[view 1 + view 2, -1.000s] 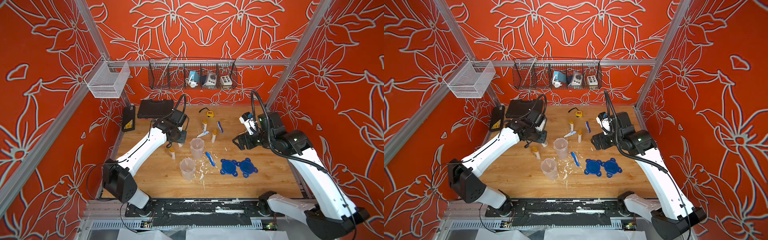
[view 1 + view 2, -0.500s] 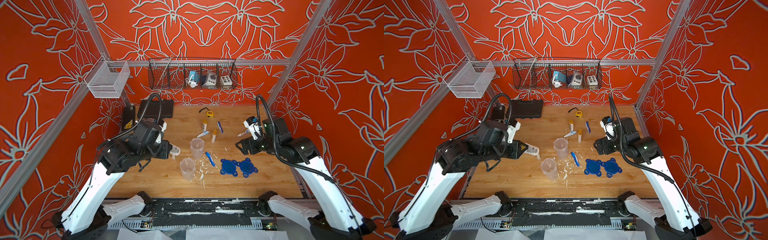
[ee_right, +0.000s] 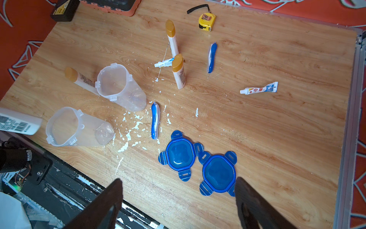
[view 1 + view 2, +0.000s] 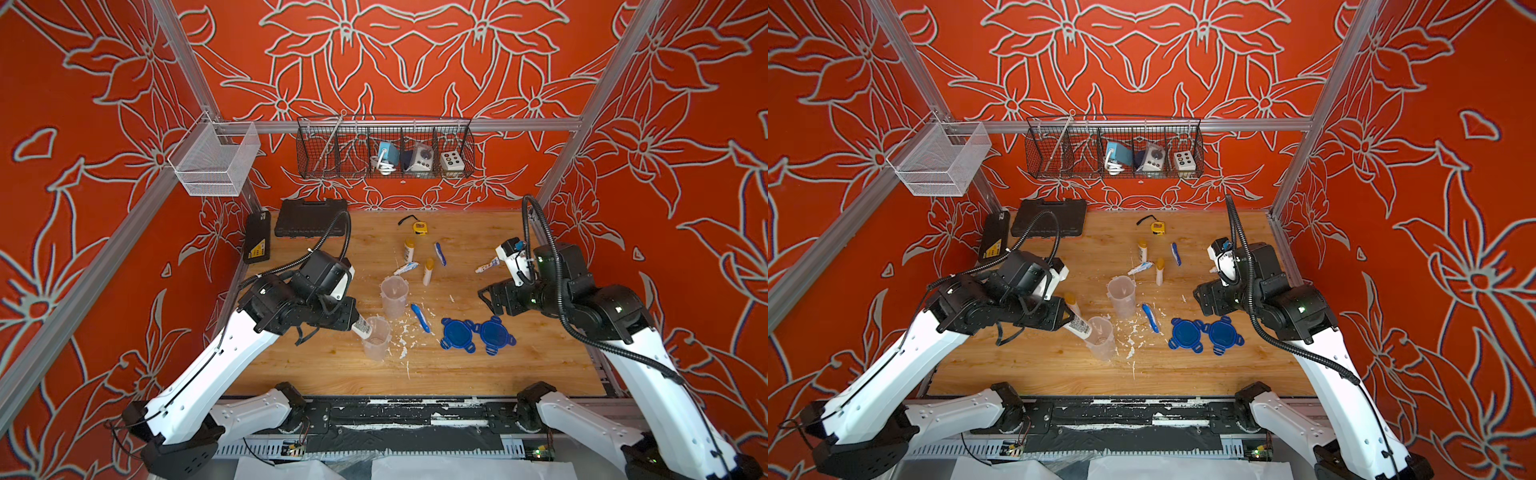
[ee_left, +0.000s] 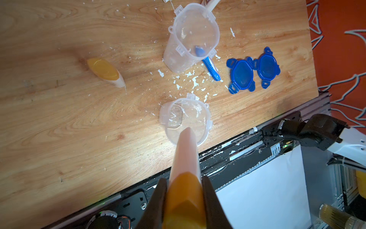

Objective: Pack away toiletry kits
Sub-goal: Place the toiletry item into the container.

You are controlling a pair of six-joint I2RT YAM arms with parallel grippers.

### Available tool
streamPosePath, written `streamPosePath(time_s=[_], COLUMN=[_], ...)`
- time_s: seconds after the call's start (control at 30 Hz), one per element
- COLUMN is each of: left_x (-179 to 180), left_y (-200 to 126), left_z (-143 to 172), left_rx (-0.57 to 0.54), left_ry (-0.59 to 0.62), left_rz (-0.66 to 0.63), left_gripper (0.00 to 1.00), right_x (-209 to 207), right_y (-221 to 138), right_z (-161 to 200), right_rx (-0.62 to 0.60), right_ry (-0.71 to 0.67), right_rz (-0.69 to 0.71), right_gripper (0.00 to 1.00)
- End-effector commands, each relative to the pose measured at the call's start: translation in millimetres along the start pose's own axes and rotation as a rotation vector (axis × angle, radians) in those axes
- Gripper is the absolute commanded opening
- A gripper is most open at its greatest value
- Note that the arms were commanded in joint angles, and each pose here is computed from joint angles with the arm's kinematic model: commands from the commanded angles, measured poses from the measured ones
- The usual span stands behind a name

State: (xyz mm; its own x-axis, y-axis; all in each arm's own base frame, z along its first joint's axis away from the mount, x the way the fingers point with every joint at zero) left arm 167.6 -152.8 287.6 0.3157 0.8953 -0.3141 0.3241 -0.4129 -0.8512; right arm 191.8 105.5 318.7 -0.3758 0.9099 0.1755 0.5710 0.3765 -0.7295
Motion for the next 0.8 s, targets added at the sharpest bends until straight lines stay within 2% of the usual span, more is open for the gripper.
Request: streamPosePath(time_s=[0.0,0.23,0.5,0.6,0.77], left_x=[-9.6,0.4,-7.3,-8.2,-3.2], left_y=[10.9,41.6,78.9,95.6,115.3], left_z=[-9.9,-1.6,-0.4,5.7,19.4], left_rx=[-0.046,-0.035,-0.047,-0.008,0.057], left_ry=[0.032,0.063,0.13,0.175,0.206], left_rz=[0.02,-0.069,-0.136,-0.186,-0.24], left_gripper=[0.03,0.04,0.04,0.11,0.2], right_x=[-3.0,-2.3,4.2,11.0,9.4], right_y=[0.3,1.6,-2.4,-2.9,-0.3], right_z=[6.5,2.3,-4.8,-4.0,-0.5], right_rx=[0.023,0.001,-0.034,-0.045,-0.034], right_ry=[0.009,0.03,-0.013,-0.019,-0.026], right_rz=[0.024,0.02,-0.019,-0.07,-0.061], right_gripper=[0.89,0.89,0.88,0.88,0.88])
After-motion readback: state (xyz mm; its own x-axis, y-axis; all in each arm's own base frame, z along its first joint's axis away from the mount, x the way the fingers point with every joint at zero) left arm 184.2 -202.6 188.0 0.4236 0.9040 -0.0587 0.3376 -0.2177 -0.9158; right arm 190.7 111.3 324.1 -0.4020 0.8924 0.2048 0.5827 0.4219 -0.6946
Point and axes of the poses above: each gripper's point midway between its finger pads, its own y axis out along the fingers, its own x axis along the line the jaws close on, z = x × y, the point moved 3 cm from there along -y, back along the fingers, and after that the axes turned 5 degrees about y, right-handed, at the moved point
